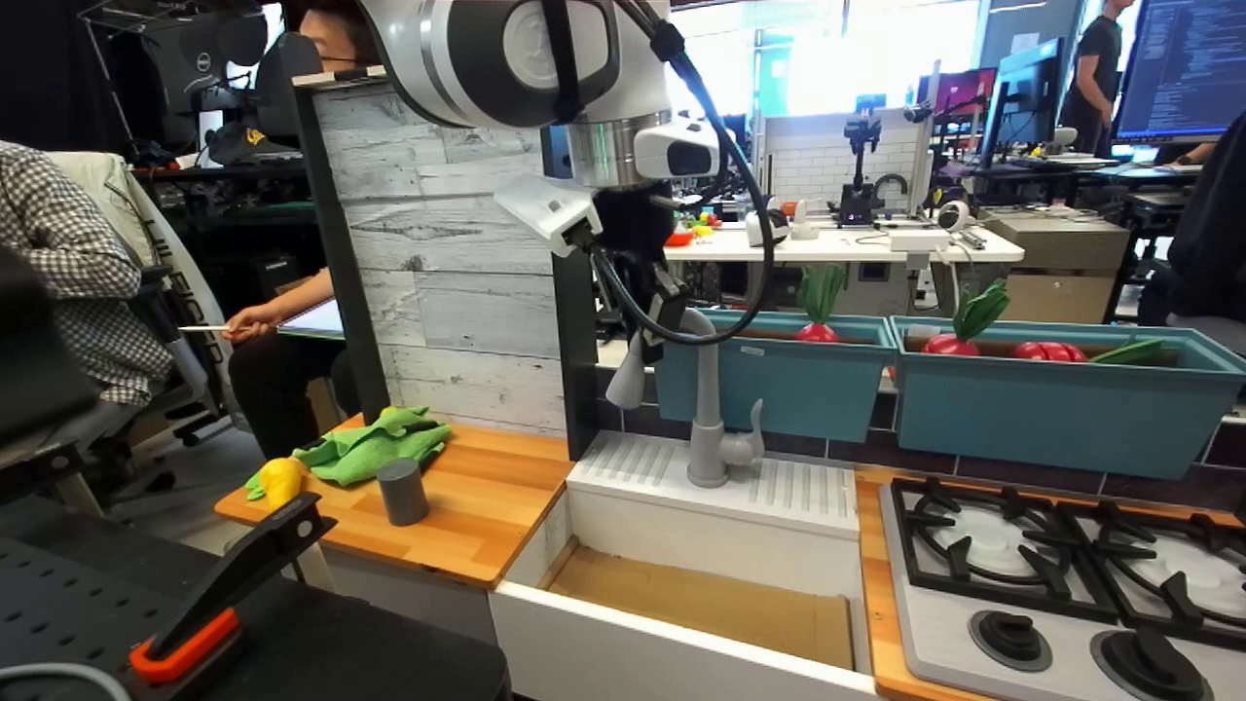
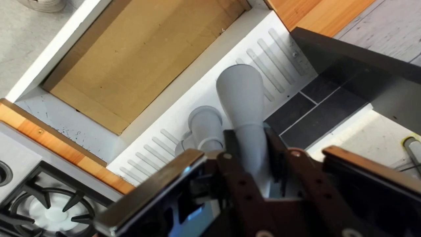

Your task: Move the faucet of the sink slightly to the right. Move the green towel to the right and to the left.

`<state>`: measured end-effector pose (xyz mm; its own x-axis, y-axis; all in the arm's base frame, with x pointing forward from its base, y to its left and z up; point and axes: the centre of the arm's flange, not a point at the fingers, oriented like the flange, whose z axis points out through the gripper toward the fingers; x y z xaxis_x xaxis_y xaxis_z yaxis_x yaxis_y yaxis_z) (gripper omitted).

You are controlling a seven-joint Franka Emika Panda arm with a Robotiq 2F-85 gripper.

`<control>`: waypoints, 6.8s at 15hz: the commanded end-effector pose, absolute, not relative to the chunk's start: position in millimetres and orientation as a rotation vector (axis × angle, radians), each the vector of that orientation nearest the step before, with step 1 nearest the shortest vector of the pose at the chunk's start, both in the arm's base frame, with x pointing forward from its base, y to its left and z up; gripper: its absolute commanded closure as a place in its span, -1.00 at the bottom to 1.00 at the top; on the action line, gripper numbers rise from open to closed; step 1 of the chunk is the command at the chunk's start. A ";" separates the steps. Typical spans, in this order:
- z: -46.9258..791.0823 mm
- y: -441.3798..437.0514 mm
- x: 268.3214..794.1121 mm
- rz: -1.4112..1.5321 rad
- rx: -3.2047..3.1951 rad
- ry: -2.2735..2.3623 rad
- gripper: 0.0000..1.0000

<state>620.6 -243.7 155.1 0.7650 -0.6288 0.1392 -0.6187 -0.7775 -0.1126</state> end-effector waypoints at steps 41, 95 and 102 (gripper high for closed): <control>218.1 -114.1 567.8 0.073 -3.071 0.412 -1.00; 96.7 83.5 616.8 -0.086 -3.065 0.040 0.98; 129.9 35.9 596.9 -0.078 -3.097 0.104 0.98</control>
<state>615.4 57.1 107.3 0.9969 -0.0675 0.0411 -0.0648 -0.9959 -0.0630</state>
